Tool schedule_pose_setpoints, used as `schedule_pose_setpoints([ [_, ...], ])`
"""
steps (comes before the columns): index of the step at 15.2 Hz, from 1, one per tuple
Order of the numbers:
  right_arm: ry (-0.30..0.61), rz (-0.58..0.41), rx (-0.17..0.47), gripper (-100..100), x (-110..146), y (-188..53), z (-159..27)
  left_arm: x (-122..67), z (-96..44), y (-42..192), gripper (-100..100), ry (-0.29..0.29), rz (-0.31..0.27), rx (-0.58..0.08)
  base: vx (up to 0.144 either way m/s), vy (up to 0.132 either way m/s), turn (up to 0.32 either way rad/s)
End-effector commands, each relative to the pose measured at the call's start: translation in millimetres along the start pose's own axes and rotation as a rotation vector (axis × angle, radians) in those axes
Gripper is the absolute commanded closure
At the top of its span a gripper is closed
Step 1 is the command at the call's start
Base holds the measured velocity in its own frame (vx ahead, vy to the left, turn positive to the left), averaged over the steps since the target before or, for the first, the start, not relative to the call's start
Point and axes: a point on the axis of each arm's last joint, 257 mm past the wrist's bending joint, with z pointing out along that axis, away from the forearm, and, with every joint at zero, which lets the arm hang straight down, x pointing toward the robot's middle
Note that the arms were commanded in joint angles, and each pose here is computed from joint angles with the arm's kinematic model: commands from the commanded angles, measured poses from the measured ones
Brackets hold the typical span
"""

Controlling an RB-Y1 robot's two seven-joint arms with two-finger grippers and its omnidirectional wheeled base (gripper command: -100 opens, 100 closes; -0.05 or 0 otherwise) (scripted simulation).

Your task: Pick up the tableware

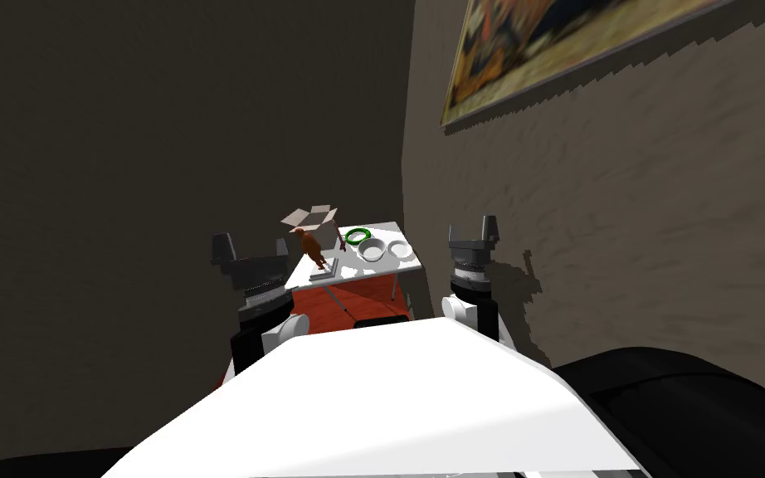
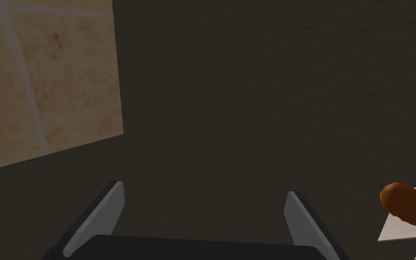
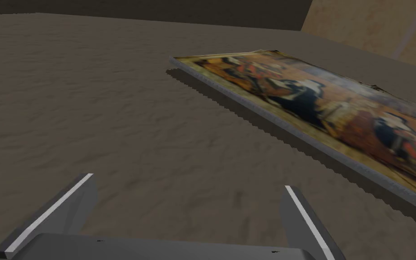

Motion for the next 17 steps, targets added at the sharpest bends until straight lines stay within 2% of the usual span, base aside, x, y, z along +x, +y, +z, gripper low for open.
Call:
schedule_pose_setpoints([
  [1, 0.0, 0.0, 0.0, 0, 0.0, 0.0, 0.0, 5.6, 1.7, 5.8, -100, 0.033, 0.004, -0.019, -0.002, -0.002, -0.014],
  [2, 0.0, 0.0, 0.0, 0, 0.0, 0.0, 0.0, 9.8, 3.0, 11.5, -100, 0.057, 0.005, -0.037, -0.005, -0.005, -0.03],
  [3, 0.0, 0.0, 0.0, 0, 0.0, 0.0, 0.0, 9.8, 3.0, 11.5, -100, 0.057, 0.005, -0.037, -0.006, -0.005, -0.021],
  [5, 0.0, 0.0, 0.0, 0, 0.0, 0.0, 0.0, 18.8, 5.9, 28.1, -100, 0.102, 0.006, -0.087, -0.008, -0.005, -0.031],
  [6, 0.0, 0.0, 0.0, 0, 0.0, 0.0, 0.0, 18.8, 5.9, 28.1, -100, 0.102, 0.006, -0.087, -0.009, -0.005, -0.031],
  [8, 0.0, 0.0, 0.0, 0, 0.0, 0.0, 0.0, 28.2, 8.9, 47.1, -100, 0.143, 0.004, -0.141, -0.008, -0.005, -0.047],
  [10, 0.0, 0.0, 0.0, 0, 0.0, 0.0, 0.0, 27.8, 8.5, 50.7, -100, 0.142, 0.005, -0.155, -0.006, -0.002, -0.024],
  [11, 0.0, 0.0, 0.0, 0, 0.0, 0.0, 0.0, 32.4, 9.6, 63.1, -100, 0.16, 0.004, -0.191, -0.003, -0.001, -0.032],
  [12, 0.0, 0.0, 0.0, 0, 0.0, 0.0, 0.0, 32.3, 9.4, 63.9, -100, 0.159, 0.005, -0.194, -0.003, -0.001, -0.033],
  [15, 0.0, 0.0, 0.0, 0, 0.0, 0.0, 0.0, 42.0, 11.7, 87.9, -100, 0.194, 0.002, -0.26, -0.003, 0.001, -0.044],
  [17, 0.0, 0.0, 0.0, 0, 0.0, 0.0, 0.0, 41.3, 10.2, 93.6, -100, 0.192, 0.005, -0.283, -0.001, 0.003, -0.028],
])
